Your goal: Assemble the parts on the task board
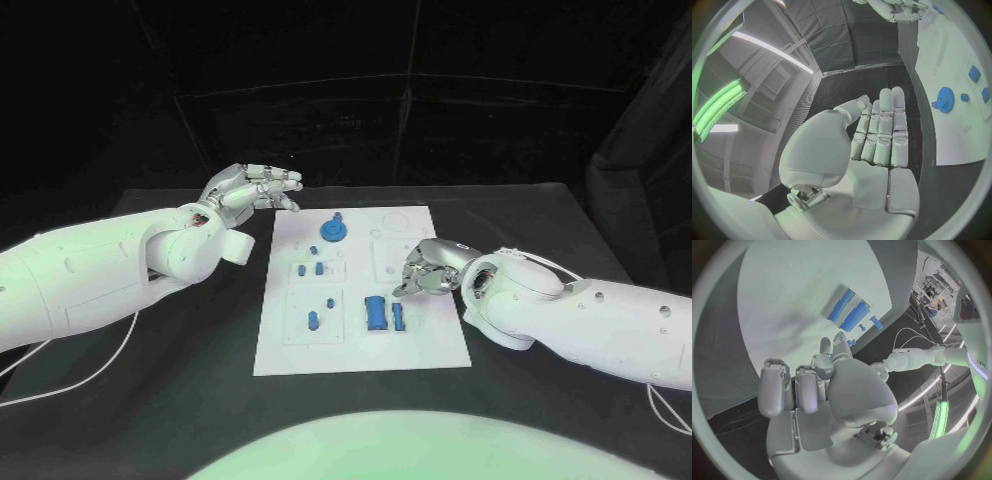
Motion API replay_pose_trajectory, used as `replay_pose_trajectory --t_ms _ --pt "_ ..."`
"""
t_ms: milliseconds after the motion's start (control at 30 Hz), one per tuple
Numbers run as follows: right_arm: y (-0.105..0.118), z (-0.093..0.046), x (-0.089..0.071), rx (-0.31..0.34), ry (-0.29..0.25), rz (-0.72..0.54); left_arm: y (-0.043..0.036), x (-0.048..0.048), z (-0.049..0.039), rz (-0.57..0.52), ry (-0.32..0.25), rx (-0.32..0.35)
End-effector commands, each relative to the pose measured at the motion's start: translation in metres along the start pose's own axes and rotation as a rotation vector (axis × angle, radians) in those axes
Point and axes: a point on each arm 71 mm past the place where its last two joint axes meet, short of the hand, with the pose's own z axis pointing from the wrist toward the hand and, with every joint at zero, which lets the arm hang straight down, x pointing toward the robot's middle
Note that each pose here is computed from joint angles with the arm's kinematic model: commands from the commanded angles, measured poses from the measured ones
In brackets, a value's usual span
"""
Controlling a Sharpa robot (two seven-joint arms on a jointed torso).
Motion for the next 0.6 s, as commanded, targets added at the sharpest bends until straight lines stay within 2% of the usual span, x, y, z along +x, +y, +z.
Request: replay_pose_trajectory --t_ms 33,600 --pt "0.0007 -0.0008 0.0006 0.000 0.011 -0.039 -0.0024 0.0002 0.0001 -0.005 -0.001 0.019" --pt "0.0004 0.0028 0.0102 0.010 0.051 -0.077 -0.0023 -0.0002 -0.0003 -0.005 -0.002 0.017"
